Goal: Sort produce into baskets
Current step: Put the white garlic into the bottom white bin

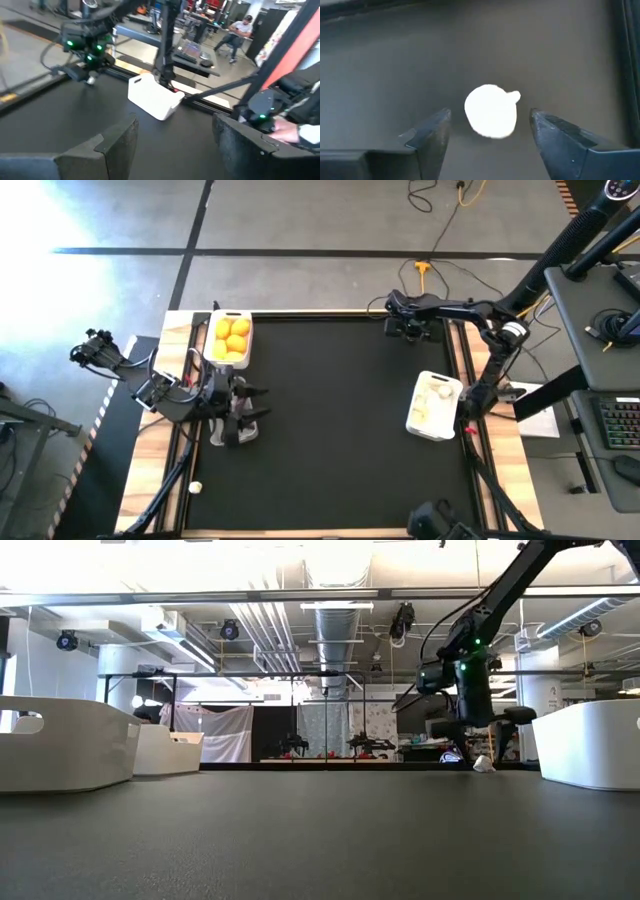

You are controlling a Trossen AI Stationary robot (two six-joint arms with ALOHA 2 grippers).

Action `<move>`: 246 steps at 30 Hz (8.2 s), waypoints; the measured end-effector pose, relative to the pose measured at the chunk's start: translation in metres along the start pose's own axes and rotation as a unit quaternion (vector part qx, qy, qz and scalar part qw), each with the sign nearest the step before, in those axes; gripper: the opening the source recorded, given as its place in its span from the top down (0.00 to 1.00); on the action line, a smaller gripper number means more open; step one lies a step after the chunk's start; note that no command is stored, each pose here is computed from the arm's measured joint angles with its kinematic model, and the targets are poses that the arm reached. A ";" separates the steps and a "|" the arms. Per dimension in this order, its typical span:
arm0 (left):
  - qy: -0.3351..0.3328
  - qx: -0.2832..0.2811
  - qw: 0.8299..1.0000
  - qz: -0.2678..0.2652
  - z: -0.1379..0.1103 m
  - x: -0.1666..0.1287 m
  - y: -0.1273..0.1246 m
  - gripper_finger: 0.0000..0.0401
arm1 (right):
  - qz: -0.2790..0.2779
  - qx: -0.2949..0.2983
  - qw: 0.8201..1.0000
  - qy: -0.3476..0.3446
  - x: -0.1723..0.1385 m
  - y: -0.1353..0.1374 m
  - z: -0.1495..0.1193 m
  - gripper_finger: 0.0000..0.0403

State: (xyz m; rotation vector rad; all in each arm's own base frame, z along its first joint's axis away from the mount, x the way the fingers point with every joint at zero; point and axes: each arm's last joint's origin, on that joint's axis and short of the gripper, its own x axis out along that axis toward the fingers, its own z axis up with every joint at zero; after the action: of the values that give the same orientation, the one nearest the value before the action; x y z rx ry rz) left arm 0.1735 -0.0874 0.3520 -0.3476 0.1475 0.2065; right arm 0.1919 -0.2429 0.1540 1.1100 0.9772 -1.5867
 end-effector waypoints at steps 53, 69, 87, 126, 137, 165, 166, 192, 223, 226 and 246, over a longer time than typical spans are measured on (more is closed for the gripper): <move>0.083 -0.005 0.984 -0.156 -0.020 -0.004 -0.031 0.41 | 0.029 -0.239 0.969 0.047 -0.091 -0.082 -0.182 0.57; 0.477 -0.052 0.875 0.069 -0.062 0.000 -0.097 0.42 | 0.228 -0.390 0.886 -0.102 -0.192 -0.089 -0.200 0.22; 0.695 -0.027 0.691 0.197 -0.117 -0.015 -0.120 0.19 | 0.311 -0.468 0.814 -0.146 -0.234 -0.097 -0.284 0.22; 0.813 0.019 0.570 0.119 -0.248 -0.013 -0.022 0.55 | 0.289 -0.450 0.833 -0.142 -0.226 -0.081 -0.296 0.28; 0.788 -0.013 0.616 0.015 -0.219 0.001 -0.073 0.79 | 0.287 -0.465 0.825 -0.146 -0.226 -0.081 -0.295 0.30; 0.281 -0.019 0.959 0.033 -0.140 0.245 0.036 0.77 | 0.320 -0.578 0.736 -0.150 -0.200 -0.058 -0.376 0.31; 0.279 -0.020 0.959 0.038 -0.146 0.249 0.037 0.75 | 0.312 -0.585 0.735 -0.142 -0.196 -0.056 -0.380 0.30; 0.173 0.035 0.981 0.076 -0.046 0.150 0.013 0.38 | 0.307 -0.636 0.686 -0.172 -0.154 0.042 -0.353 0.21; 0.080 -0.012 0.991 0.104 -0.073 0.064 0.011 0.41 | 0.249 -0.591 0.765 -0.055 -0.118 0.092 -0.316 0.77; 0.068 0.013 0.993 0.090 -0.057 0.058 0.008 0.41 | 0.228 -0.583 0.779 -0.046 -0.148 0.080 -0.304 0.79; 0.096 0.096 0.991 0.018 -0.006 -0.005 0.018 0.41 | 0.134 -0.308 0.939 -0.068 -0.173 -0.080 -0.222 0.77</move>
State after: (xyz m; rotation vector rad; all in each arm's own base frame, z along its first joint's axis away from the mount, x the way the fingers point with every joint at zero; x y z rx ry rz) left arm 0.1636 -0.0741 0.3419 -0.1716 0.3614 0.1924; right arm 0.1880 0.0269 0.2662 0.6492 1.0760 -1.0117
